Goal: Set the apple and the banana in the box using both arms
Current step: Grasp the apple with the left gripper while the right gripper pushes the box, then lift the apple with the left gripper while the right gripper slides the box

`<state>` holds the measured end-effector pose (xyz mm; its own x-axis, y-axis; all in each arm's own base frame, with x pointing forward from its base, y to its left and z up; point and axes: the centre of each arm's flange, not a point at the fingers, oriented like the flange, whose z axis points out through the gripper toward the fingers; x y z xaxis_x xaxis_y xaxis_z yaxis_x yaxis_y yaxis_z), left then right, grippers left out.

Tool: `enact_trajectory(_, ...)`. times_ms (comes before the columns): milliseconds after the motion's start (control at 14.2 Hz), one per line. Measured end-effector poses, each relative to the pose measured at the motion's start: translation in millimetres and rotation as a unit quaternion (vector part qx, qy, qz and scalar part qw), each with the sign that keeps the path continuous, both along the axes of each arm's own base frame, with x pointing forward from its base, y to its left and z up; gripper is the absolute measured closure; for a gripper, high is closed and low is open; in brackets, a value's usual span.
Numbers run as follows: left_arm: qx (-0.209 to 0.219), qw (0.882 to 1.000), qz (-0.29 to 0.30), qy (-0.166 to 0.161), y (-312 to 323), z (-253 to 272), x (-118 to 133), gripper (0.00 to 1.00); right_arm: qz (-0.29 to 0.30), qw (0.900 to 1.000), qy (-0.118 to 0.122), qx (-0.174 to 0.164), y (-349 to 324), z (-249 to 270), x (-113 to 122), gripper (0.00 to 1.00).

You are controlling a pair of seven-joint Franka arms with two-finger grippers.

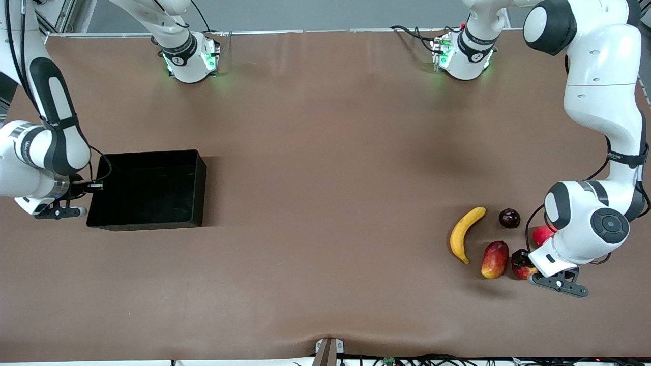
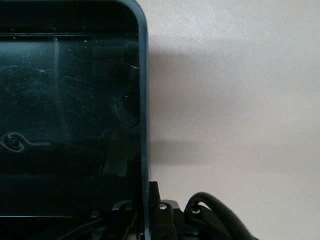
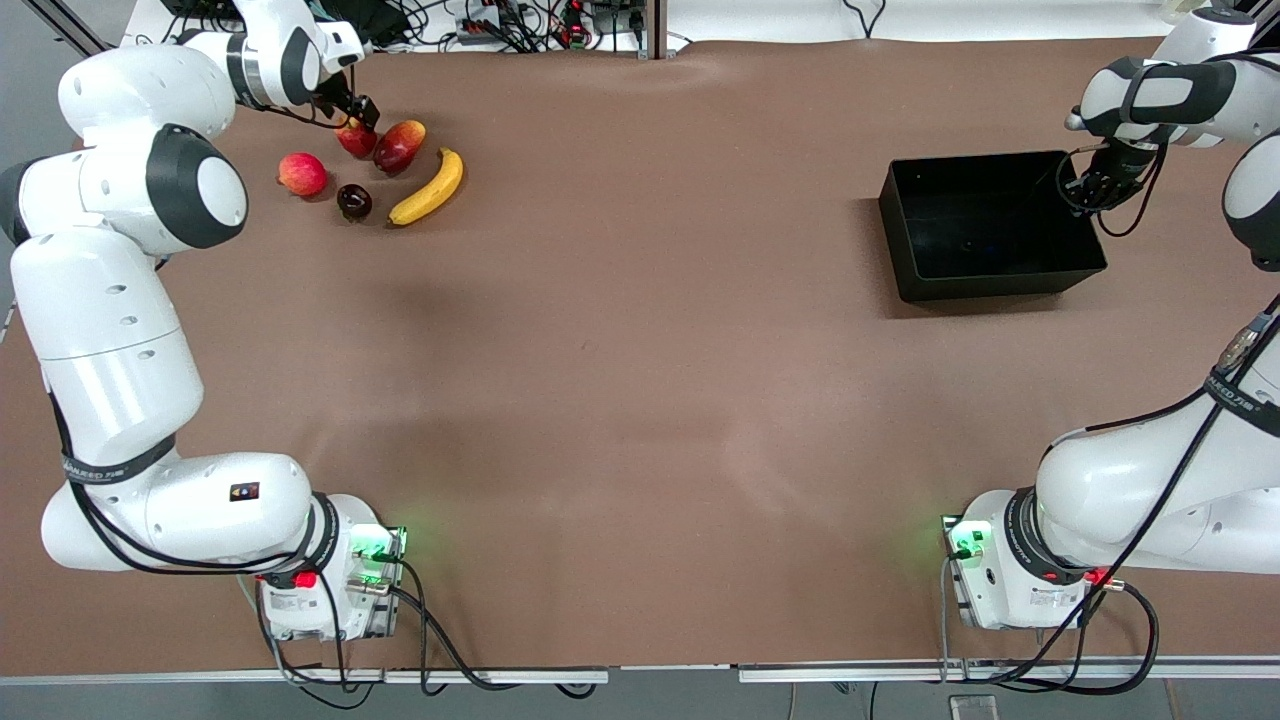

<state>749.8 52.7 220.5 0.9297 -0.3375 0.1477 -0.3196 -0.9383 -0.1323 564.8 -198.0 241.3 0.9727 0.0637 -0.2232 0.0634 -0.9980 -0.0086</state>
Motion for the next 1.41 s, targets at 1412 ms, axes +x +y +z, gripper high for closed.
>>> enact_trajectory(1412, -0.002, 1.0, 0.025, 0.001, -41, 142, -3, 0.33, 0.017, 0.994, 0.032, 0.1, 330, 144, 11, 0.95)
